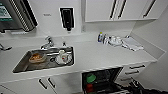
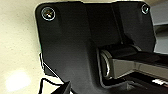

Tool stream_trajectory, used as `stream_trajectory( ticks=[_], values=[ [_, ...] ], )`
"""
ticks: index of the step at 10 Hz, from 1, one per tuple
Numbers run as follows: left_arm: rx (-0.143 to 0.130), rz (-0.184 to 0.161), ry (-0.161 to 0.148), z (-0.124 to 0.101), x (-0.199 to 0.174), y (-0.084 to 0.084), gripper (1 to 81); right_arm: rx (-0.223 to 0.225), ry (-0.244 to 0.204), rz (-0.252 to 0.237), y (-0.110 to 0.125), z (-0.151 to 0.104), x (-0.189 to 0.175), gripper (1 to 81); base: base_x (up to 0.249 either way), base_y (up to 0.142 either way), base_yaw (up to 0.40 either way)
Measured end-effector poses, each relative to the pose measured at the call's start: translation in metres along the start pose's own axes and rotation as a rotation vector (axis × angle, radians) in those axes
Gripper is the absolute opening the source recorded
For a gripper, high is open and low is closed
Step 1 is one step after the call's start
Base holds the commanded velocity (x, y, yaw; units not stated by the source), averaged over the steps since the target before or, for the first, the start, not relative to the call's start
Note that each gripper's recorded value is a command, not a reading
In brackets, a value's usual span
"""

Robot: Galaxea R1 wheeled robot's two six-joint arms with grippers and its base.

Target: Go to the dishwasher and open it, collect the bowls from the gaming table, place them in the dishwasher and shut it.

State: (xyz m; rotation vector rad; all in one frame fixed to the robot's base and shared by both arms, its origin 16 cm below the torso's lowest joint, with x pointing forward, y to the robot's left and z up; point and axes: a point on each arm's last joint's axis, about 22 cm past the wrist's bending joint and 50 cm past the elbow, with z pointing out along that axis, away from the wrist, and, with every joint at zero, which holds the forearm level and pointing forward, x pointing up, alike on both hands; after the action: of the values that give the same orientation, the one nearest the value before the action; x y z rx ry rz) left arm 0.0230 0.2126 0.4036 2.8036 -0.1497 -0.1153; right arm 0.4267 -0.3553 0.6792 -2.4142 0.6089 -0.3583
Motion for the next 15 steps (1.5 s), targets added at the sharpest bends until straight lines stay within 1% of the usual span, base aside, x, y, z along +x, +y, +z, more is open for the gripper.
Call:
stream_trajectory(
  ticks=[1,2,4,6,9,10,12,13,15],
  values=[
    [0.003,-0.009,0.015,0.000,0.003,-0.003,81.1,-0.022,-0.022,0.017,0.018,-0.006,-0.018,81.1,0.000,0.000,0.000],
    [0.002,-0.018,0.027,0.000,0.006,-0.003,81.1,-0.034,-0.045,0.035,0.030,-0.008,-0.037,81.1,0.000,0.000,0.000],
    [0.014,-0.023,0.032,-0.001,0.007,-0.009,81.1,-0.045,-0.084,0.061,0.043,-0.010,-0.069,81.1,0.000,0.000,0.000],
    [0.034,-0.036,0.039,-0.004,0.008,-0.021,81.1,-0.076,-0.119,0.090,0.067,-0.011,-0.103,81.1,0.000,0.000,0.000],
    [0.040,-0.037,0.045,-0.005,0.013,-0.026,81.1,-0.140,-0.152,0.126,0.114,-0.010,-0.154,81.1,0.000,0.000,0.000],
    [0.041,-0.036,0.049,-0.006,0.015,-0.027,81.1,-0.150,-0.164,0.135,0.123,-0.006,-0.172,81.1,0.000,0.000,0.000],
    [0.044,-0.031,0.062,-0.008,0.026,-0.028,81.1,-0.163,-0.184,0.139,0.133,0.001,-0.199,81.1,0.000,0.000,0.000],
    [0.044,-0.027,0.075,-0.010,0.037,-0.029,81.1,-0.164,-0.185,0.133,0.135,0.009,-0.206,81.1,0.000,0.000,0.000],
    [0.049,-0.019,0.101,-0.013,0.058,-0.032,81.1,-0.146,-0.191,0.113,0.128,0.023,-0.217,81.1,0.000,0.000,0.000]
  ],
)
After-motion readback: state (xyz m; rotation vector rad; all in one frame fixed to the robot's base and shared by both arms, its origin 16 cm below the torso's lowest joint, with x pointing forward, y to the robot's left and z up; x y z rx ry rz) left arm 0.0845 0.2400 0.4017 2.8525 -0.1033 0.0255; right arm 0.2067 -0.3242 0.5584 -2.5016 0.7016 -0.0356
